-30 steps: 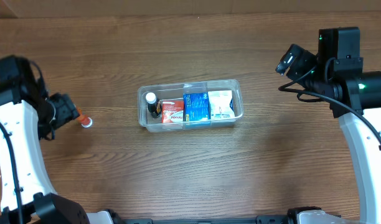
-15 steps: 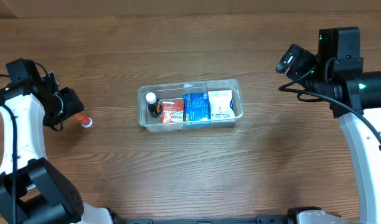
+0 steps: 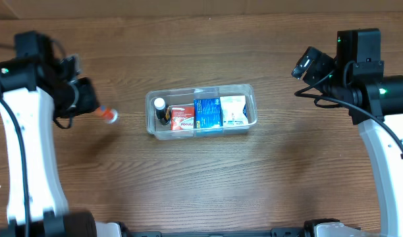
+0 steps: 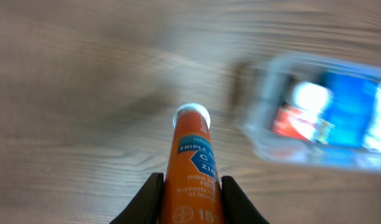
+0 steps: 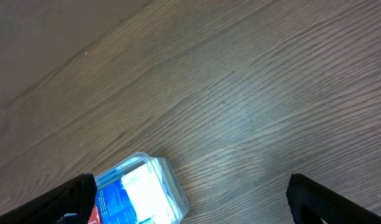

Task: Pack container

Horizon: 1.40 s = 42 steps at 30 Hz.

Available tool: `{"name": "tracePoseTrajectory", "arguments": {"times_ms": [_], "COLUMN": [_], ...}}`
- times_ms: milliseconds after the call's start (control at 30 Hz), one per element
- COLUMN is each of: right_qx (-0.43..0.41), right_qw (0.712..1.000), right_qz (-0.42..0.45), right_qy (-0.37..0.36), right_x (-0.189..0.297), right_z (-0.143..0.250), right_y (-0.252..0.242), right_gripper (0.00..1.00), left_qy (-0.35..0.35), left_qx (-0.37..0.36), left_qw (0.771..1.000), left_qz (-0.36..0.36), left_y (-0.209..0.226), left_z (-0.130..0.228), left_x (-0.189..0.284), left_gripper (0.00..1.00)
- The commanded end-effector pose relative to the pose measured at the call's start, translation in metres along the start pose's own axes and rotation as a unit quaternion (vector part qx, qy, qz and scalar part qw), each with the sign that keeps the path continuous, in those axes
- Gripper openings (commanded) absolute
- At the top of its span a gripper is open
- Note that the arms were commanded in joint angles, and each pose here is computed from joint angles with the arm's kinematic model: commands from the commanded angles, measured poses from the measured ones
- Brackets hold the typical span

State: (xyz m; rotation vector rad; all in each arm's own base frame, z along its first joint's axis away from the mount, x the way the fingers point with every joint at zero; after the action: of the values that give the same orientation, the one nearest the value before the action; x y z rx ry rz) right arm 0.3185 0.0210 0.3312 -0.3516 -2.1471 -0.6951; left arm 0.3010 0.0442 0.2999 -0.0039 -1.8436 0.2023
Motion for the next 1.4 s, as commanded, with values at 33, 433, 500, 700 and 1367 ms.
{"name": "tracePoseTrajectory", "arguments": {"times_ms": [33, 433, 500, 700, 1367], "right_qx": [-0.001, -0.001, -0.001, -0.001, -0.001], "right_qw": [1.000, 1.000, 1.000, 1.000, 1.000], "right_qz": [-0.004, -0.004, -0.004, -0.004, -0.004], "right_qy": [-0.008, -0.008, -0.008, -0.008, -0.008], "right_x": [0.004, 0.004, 0.004, 0.004, 0.004], "right_z": [-0.003, -0.003, -0.003, -0.003, -0.003], "right_y": [0.000, 0.000, 0.000, 0.000, 0.000], "right_gripper": [1.00, 1.00, 1.00, 1.00, 1.00], "left_qy": [-0.050, -0.032, -0.015, 0.039, -0.248], "left_qx": [-0.137, -0.191, -0.192, -0.199, -0.017], "left_qw": [0.989, 0.981, 0.981, 0.979, 0.965], "left_qz": [0.034, 0.025, -0.003, -0.017, -0.082], "left_y": [-0.078, -0.122, -0.118, -0.120, -0.056], "left_z": [0.029, 0.035, 0.032, 0.026, 0.097], "left_x": [0.047, -0.069, -0.084, -0.132, 0.136], "left_gripper": [0.11, 0.13, 0.14, 0.17, 1.00]}}
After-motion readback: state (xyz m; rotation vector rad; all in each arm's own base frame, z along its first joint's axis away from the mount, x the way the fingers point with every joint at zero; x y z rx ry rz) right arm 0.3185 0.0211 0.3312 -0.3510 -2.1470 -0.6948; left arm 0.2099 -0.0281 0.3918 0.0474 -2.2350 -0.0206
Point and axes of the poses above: each gripper's point midway between its finger pads, its own x axis back along the fingers, its own y axis along the line the jaws close on, z = x × y, the point moved 7 cm from there along x, back along the fingers, and after that the axes turned 6 degrees about -x, right-handed, at the moved point
